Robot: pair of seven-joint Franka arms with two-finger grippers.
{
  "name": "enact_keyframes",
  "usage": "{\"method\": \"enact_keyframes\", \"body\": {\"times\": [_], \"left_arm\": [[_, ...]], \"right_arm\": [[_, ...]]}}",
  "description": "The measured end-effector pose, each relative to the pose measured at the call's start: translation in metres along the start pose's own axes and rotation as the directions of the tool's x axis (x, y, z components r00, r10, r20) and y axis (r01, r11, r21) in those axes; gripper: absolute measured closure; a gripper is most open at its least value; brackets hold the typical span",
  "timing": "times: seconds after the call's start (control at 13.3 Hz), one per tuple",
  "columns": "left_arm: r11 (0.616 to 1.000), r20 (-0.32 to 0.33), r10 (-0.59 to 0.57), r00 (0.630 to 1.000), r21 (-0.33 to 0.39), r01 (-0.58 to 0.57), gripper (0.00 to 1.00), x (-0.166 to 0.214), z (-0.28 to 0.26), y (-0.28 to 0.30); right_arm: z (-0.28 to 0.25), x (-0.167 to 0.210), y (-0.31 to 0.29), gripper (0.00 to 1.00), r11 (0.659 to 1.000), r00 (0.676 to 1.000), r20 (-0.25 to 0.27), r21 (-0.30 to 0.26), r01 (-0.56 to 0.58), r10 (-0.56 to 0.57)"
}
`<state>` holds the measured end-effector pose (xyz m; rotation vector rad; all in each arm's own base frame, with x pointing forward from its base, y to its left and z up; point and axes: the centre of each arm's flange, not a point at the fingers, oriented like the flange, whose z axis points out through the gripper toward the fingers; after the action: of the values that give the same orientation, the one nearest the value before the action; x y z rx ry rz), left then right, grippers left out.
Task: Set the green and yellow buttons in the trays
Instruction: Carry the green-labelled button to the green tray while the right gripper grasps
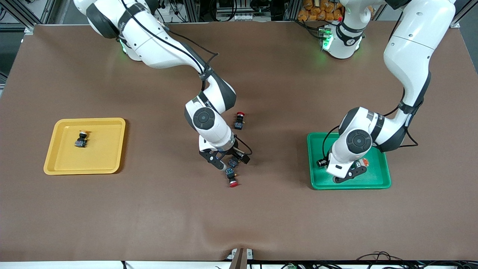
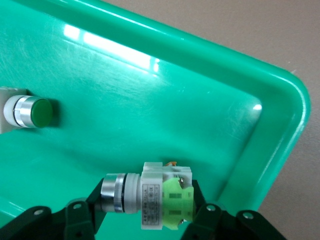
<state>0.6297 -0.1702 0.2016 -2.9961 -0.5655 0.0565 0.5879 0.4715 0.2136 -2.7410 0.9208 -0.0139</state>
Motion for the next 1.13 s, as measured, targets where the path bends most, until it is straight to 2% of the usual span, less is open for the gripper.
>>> {"method": "enact_keyframes", "body": {"times": [0.15,0.23,0.3,0.45,0.53,0.68,0.83,0.9,0.98,1.13], "left_arm": [[1.0,-0.001,0.0,1.0,-0.003,0.0,0.33,0.0,0.001,0.0],[1.0,-0.001,-0.001,1.0,-0.004,0.001,0.33,0.001,0.002,0.0],[1.0,-0.001,-0.001,1.0,-0.004,0.001,0.33,0.001,0.002,0.0],[1.0,-0.001,-0.002,1.0,-0.003,0.002,0.33,0.001,0.002,-0.001],[1.0,-0.001,-0.002,1.0,-0.003,0.002,0.33,0.001,0.003,-0.001],[1.0,0.001,-0.003,1.0,-0.001,0.003,0.33,0.001,0.004,-0.001],[1.0,0.002,-0.011,1.0,0.004,0.011,0.33,0.004,0.007,-0.006],[1.0,0.003,-0.014,1.0,0.006,0.014,0.33,0.005,0.008,-0.008],[1.0,0.006,-0.016,1.0,0.008,0.016,0.33,0.005,0.01,-0.01],[1.0,0.009,-0.02,1.0,0.011,0.02,0.33,0.006,0.011,-0.012]], "right_arm": [[0.007,-0.002,0.002,0.0,1.0,1.0,-0.013,-0.017,0.021,-0.021],[0.012,-0.002,0.004,0.07,0.999,1.0,-0.015,-0.024,0.024,-0.024],[0.017,-0.002,0.006,0.07,0.999,1.0,-0.015,-0.029,0.026,-0.026],[0.025,-0.002,0.008,0.23,0.999,0.999,-0.02,-0.038,0.036,-0.037],[0.027,-0.002,0.008,0.37,0.998,0.999,-0.021,-0.041,0.038,-0.039],[0.031,-0.003,0.009,0.4,0.998,0.999,-0.021,-0.044,0.041,-0.042],[0.029,-0.002,0.006,0.62,0.998,0.999,-0.022,-0.04,0.044,-0.045],[0.026,-0.002,0.004,0.66,0.998,0.999,-0.022,-0.039,0.043,-0.044],[0.021,0.0,0.002,0.66,0.997,0.999,-0.016,-0.058,0.041,-0.042],[0.002,0.01,0.0,0.66,0.989,1.0,0.015,-0.145,0.023,-0.022]]}}
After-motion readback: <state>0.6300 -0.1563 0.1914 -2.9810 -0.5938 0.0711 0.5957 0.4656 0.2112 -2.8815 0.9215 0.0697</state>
